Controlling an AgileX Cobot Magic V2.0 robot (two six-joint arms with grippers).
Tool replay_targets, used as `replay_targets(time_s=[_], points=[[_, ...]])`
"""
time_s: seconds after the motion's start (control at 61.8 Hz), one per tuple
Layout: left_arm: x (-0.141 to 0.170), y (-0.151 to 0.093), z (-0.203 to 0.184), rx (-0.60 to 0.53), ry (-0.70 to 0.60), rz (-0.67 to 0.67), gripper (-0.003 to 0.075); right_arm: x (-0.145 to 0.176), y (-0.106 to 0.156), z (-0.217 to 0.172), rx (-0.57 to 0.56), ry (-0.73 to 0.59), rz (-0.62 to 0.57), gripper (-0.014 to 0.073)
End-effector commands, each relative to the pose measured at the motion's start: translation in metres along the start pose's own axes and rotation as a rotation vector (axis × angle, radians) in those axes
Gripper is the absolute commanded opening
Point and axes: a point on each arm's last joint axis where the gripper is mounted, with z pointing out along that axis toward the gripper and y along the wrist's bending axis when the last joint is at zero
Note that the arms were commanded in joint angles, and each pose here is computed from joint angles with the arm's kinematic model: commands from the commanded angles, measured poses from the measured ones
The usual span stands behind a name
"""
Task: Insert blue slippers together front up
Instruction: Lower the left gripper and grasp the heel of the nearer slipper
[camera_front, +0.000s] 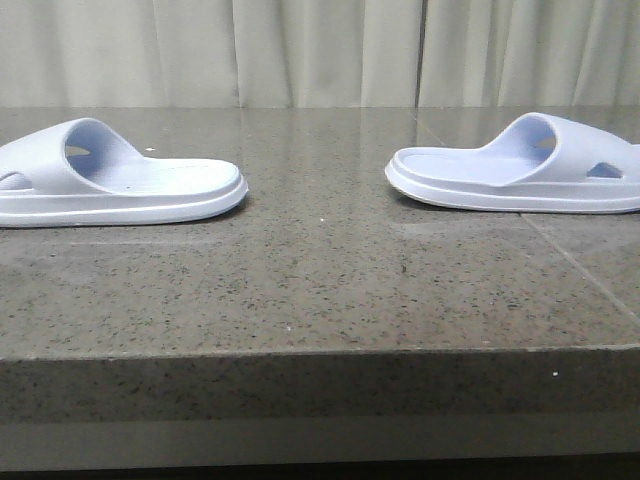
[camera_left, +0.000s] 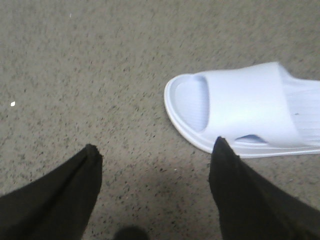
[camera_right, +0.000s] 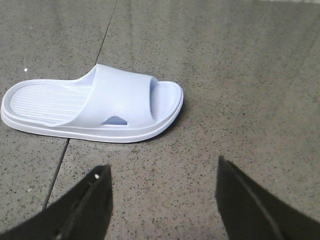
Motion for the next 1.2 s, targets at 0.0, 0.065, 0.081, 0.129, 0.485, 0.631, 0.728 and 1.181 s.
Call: replay_targets(time_s=[0.0,0.065,0.081,0.129,0.485,0.631,0.728,1.181], points=[[-0.019,0.01,0.006,-0.023,0.008,-0.041,0.0459,-0.017,-0.001,-0.003,0.011,-0.094,-0.016,0.0476],[-0.024,0.017,0.018,-0.009,0.049,-0.064,0.0459,-0.017,-0.001,-0.003,0.011,-0.094,-0.016,0.0476],[-0.024,0.018,0.021,0.001,0.057,-0.072,0.0459,-0.017,-0.001,-0.003,0.011,-0.094,-0.016,0.0476],[-0.028,0.023,0.031,0.055,0.071,-0.111,0.0459,-0.017,-0.001,-0.003,0.011,-0.094,-0.016,0.0476],[-0.032,0.048,0.098,0.379,0.1,-0.309,0.0459,-0.017,-0.001,-0.003,0.011,-0.094,-0.016,0.0476],[-0.032,0.049,0.12,0.425,0.12,-0.345,0.0459,-0.017,-0.001,-0.003,0.011,-0.094,-0.016,0.0476],[-0.032,0.049,0.131,0.458,0.117,-0.363,0.0459,-0.017,-0.001,-0.003,0.011,-0.094,-0.016,0.0476],[-0.022,0.037,0.168,0.554,0.189,-0.396,0.0459,-0.017,-0.001,-0.003,0.011,-0.093,-0.016,0.0476]])
